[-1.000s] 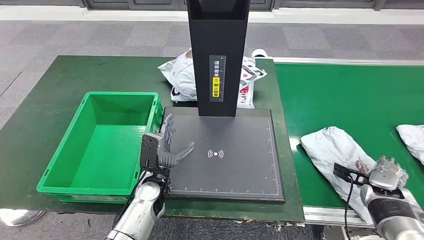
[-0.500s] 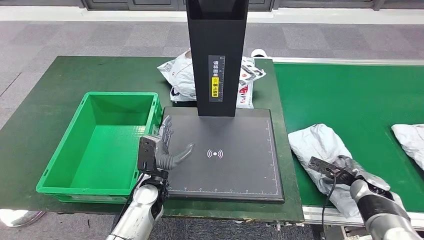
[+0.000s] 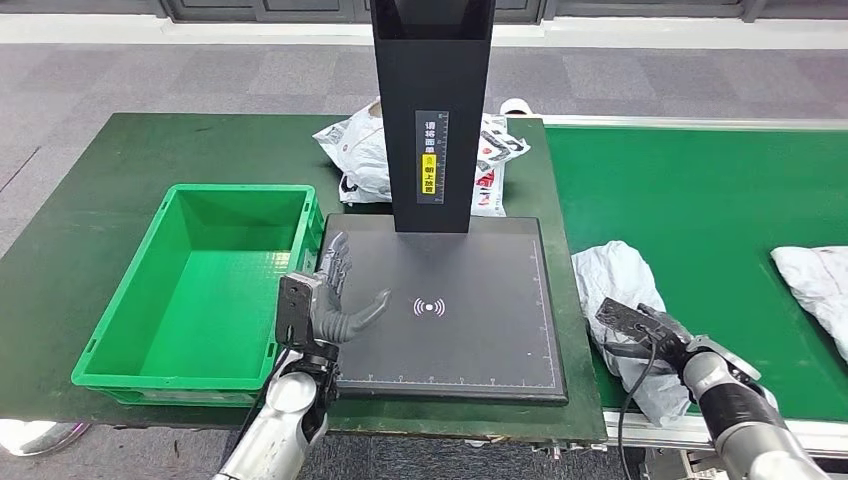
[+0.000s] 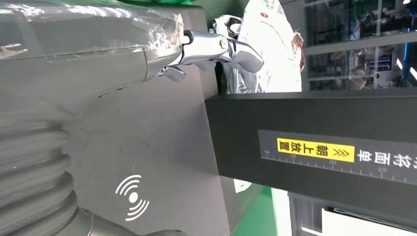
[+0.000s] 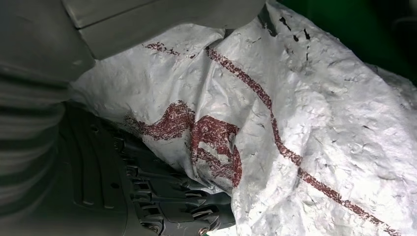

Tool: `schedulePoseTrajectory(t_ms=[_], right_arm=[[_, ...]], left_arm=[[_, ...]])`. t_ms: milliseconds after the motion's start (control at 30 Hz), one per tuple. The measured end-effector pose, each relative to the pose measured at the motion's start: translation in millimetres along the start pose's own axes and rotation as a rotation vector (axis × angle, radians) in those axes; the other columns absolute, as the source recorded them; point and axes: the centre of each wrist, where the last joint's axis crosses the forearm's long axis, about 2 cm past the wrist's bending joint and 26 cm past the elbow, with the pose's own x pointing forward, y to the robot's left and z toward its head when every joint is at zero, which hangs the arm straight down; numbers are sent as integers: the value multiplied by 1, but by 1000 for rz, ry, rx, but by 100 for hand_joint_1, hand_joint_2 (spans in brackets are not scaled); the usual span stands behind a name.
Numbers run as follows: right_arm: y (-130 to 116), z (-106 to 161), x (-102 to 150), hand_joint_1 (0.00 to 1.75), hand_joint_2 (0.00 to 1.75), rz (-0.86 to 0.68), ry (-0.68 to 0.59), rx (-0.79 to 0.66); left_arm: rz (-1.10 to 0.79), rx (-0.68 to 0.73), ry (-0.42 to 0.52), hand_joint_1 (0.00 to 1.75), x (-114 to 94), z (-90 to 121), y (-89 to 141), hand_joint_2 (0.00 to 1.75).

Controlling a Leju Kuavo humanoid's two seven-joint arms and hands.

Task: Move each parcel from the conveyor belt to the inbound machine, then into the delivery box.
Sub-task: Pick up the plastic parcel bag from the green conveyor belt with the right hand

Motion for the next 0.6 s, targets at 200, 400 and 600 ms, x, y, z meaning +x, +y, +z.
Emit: schedulePoseTrajectory(t_ms=[200,400,600], right_arm=[[1,-1,2,0,175,-1,-6,3],[3,-2,5,132,175,-35,-14,4],[2,-2,7,175,175,-48,-25,1]], left_arm=[[-3,-4,0,0,0,0,1,175],[-3,-6,-1,0,0,1,0,175],[3,-16,-1,0,0,3,-3,175]])
